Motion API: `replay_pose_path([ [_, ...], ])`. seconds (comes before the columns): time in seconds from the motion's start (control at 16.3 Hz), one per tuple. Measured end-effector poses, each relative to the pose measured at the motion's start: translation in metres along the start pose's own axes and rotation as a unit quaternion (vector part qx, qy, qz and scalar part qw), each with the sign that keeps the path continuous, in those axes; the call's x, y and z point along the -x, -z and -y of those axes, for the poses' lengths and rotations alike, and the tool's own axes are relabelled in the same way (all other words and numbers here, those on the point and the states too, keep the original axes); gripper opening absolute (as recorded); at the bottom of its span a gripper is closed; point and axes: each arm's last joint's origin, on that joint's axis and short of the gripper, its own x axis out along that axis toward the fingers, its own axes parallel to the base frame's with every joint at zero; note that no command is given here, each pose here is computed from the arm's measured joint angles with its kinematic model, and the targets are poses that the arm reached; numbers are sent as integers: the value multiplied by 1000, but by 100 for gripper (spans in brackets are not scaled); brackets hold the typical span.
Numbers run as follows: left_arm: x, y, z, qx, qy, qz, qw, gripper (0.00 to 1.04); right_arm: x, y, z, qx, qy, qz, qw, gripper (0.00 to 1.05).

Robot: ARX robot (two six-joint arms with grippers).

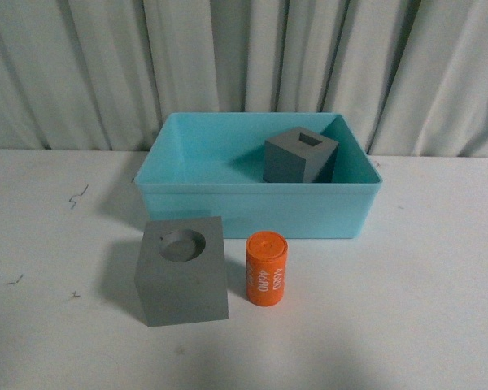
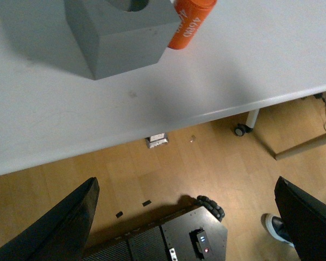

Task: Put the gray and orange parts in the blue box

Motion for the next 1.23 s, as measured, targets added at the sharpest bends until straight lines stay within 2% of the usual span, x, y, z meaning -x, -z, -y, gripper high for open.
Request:
replay_pose_path([
  [0.62, -69, -64, 15, 32, -35, 33, 998, 98, 0, 0, 0, 0, 0, 0, 1000, 98],
  [0.92, -96, -74, 23, 41, -44, 31, 998, 98, 0, 0, 0, 0, 0, 0, 1000, 98],
  [1.23, -118, -75, 28, 11, -53, 70, 996, 98, 0, 0, 0, 0, 0, 0, 1000, 98],
])
